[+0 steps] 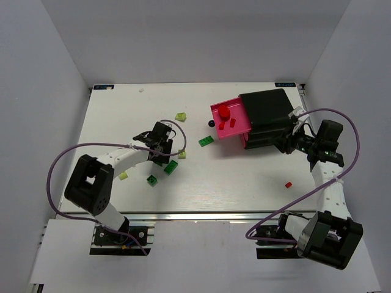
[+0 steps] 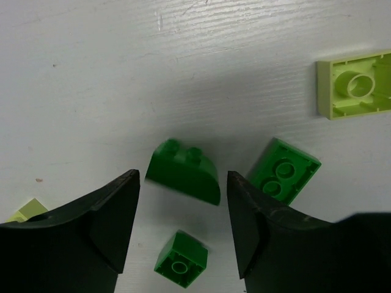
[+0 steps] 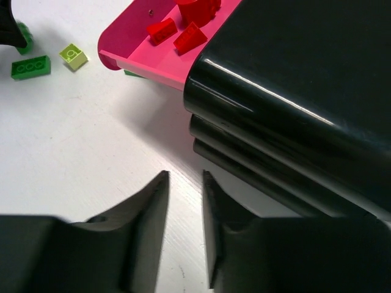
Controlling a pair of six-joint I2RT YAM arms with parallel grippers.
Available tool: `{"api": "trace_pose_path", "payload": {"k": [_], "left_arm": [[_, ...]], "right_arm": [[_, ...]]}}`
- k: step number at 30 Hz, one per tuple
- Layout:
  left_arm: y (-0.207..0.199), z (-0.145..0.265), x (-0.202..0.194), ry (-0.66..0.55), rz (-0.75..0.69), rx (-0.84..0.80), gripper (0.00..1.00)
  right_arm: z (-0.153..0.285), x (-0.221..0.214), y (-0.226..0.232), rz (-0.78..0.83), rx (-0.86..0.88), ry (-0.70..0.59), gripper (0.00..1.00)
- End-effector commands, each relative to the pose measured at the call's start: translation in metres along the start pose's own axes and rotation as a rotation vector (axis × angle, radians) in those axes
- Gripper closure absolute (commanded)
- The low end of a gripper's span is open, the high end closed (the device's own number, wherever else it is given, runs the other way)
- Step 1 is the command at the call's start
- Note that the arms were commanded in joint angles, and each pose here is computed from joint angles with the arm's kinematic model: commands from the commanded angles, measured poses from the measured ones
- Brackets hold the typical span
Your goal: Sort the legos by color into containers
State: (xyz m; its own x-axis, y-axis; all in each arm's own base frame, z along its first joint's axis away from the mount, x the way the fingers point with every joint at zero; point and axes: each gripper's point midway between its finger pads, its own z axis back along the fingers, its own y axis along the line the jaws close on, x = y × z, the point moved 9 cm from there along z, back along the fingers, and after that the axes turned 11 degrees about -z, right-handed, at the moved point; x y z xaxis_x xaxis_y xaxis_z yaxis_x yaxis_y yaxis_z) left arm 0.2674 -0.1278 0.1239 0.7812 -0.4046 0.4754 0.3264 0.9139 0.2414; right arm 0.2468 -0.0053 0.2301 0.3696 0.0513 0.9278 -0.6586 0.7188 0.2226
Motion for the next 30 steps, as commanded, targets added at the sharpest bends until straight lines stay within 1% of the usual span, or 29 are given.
{"api": "trace_pose_path", "payload": {"k": [1, 2, 4, 5, 7, 10, 11, 13, 14, 16, 17, 18, 20, 22, 25, 26, 27, 28, 29, 30], "left_arm": [[0.005, 0.012, 0.01, -0.047, 0.029, -0.026, 0.29], [0.006, 0.014, 0.01, -0.055, 0.031, -0.031, 0.29], [0.008, 0.023, 0.013, -0.093, 0.037, -0.041, 0.24], [0.008, 0.026, 0.013, -0.105, 0.038, -0.047, 0.2], [0.008, 0.033, 0.014, -0.135, 0.042, -0.064, 0.18], [0.008, 0.047, 0.018, -0.201, 0.05, -0.117, 0.16], [0.008, 0.058, 0.021, -0.241, 0.054, -0.151, 0.12], [0.008, 0.068, 0.024, -0.285, 0.051, -0.183, 0.1], [0.009, 0.078, 0.027, -0.322, 0.052, -0.209, 0.1], [0.009, 0.088, 0.026, -0.347, 0.057, -0.234, 0.1], [0.01, 0.093, 0.026, -0.365, 0.061, -0.243, 0.1], [0.011, 0.102, 0.026, -0.403, 0.066, -0.257, 0.1], [0.012, 0.105, 0.023, -0.431, 0.074, -0.26, 0.09], [0.011, 0.108, 0.024, -0.438, 0.075, -0.274, 0.09], [0.006, 0.108, 0.025, -0.428, 0.062, -0.334, 0.09], [0.006, 0.108, 0.024, -0.43, 0.062, -0.335, 0.09], [0.006, 0.109, 0.024, -0.435, 0.062, -0.337, 0.09], [0.006, 0.111, 0.024, -0.442, 0.064, -0.334, 0.09], [0.004, 0.112, 0.024, -0.444, 0.058, -0.337, 0.09], [0.005, 0.112, 0.023, -0.445, 0.056, -0.335, 0.09]], "right_arm": [[0.005, 0.005, 0.002, 0.024, -0.007, -0.021, 0.64], [0.005, 0.005, 0.002, 0.019, -0.007, -0.017, 0.64], [0.005, -0.002, 0.003, -0.017, -0.004, 0.017, 0.59], [0.006, -0.005, 0.004, -0.028, -0.005, 0.031, 0.56], [0.01, -0.012, 0.006, -0.039, -0.008, 0.092, 0.55], [0.019, -0.012, 0.003, -0.028, -0.065, 0.164, 0.54], [0.025, -0.008, 0.006, 0.008, -0.071, 0.192, 0.56], [0.034, -0.005, 0.006, 0.06, -0.104, 0.235, 0.63], [0.039, -0.005, 0.007, 0.094, -0.11, 0.26, 0.7], [0.045, -0.008, 0.005, 0.112, -0.147, 0.306, 0.74], [0.051, -0.015, -0.002, 0.083, -0.164, 0.332, 0.78], [0.055, -0.022, 0.0, 0.062, -0.14, 0.37, 0.8], [0.059, -0.034, -0.003, 0.013, -0.14, 0.391, 0.81], [0.07, -0.047, -0.009, -0.044, -0.18, 0.37, 0.79], [0.088, -0.048, -0.019, -0.113, -0.297, 0.321, 0.66], [0.091, -0.048, -0.021, -0.128, -0.318, 0.318, 0.59], [0.095, -0.051, -0.023, -0.139, -0.354, 0.335, 0.52], [0.1, -0.056, -0.023, -0.152, -0.374, 0.35, 0.49], [0.104, -0.059, -0.022, -0.149, -0.397, 0.381, 0.42], [0.105, -0.063, -0.021, -0.146, -0.406, 0.405, 0.38]]}}
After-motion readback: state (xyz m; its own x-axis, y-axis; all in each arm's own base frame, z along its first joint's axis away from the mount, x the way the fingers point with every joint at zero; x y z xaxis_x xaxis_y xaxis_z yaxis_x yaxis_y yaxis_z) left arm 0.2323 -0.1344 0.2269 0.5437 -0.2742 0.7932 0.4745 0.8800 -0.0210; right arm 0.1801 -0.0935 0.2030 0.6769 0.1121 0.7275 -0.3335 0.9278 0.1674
